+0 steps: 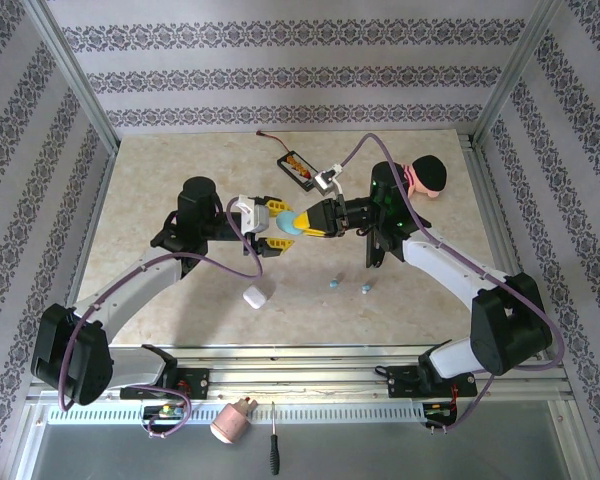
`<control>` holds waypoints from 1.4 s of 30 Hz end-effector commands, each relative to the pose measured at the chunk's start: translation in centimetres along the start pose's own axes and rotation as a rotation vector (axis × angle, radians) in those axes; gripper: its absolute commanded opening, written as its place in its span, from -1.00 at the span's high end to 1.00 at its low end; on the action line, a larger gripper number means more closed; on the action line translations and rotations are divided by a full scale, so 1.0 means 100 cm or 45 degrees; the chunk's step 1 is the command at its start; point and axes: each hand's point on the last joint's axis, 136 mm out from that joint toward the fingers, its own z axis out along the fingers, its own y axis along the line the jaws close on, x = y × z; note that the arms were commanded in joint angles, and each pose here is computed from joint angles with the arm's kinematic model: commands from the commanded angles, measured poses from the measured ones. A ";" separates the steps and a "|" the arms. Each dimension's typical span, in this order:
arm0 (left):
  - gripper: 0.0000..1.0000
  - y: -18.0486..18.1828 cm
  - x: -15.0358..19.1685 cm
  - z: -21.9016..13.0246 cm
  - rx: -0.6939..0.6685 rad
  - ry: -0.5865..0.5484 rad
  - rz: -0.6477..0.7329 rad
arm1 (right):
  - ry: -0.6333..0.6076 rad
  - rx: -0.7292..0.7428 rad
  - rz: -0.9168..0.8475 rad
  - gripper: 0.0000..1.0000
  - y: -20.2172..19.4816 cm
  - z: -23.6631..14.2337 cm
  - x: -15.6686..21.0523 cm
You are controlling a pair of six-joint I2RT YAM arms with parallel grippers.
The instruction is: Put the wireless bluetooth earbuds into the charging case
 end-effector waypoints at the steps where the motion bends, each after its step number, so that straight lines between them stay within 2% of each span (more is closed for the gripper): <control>1: -0.12 -0.006 -0.016 0.002 0.066 -0.045 0.043 | 0.019 -0.016 -0.036 0.77 0.007 0.004 -0.002; 6: 0.02 -0.007 -0.020 0.002 0.076 -0.058 0.035 | 0.019 -0.010 -0.027 0.75 0.003 0.005 -0.001; 9: 0.21 -0.007 -0.021 0.003 0.081 -0.060 0.030 | 0.016 -0.006 -0.026 0.69 0.003 0.005 -0.001; 11: 0.28 -0.007 -0.019 0.003 0.078 -0.056 0.022 | 0.007 0.002 -0.029 0.54 0.002 0.004 -0.002; 15: 0.35 -0.005 -0.012 0.003 0.051 -0.036 -0.026 | -0.051 0.091 -0.098 0.06 -0.001 -0.001 -0.006; 16: 0.39 -0.004 -0.011 0.003 0.039 -0.031 -0.044 | -0.060 0.147 -0.142 0.00 -0.002 -0.003 -0.005; 19: 0.51 0.001 -0.004 0.004 -0.005 -0.015 -0.136 | -0.092 0.496 -0.316 -0.19 -0.019 -0.018 -0.004; 21: 0.51 0.004 -0.002 0.004 -0.028 -0.008 -0.216 | -0.111 0.634 -0.487 -0.21 -0.020 -0.028 -0.005; 26: 0.52 0.004 0.000 0.006 -0.016 -0.012 -0.355 | -0.134 0.681 -0.916 -0.24 0.001 -0.028 0.003; 32: 0.52 0.006 -0.006 0.006 -0.018 -0.036 -0.463 | -0.075 0.694 -1.212 -0.28 0.011 -0.016 0.014; 42: 0.53 -0.009 -0.015 0.005 0.119 -0.057 -0.491 | -0.026 0.591 -1.243 -0.20 0.014 -0.004 0.015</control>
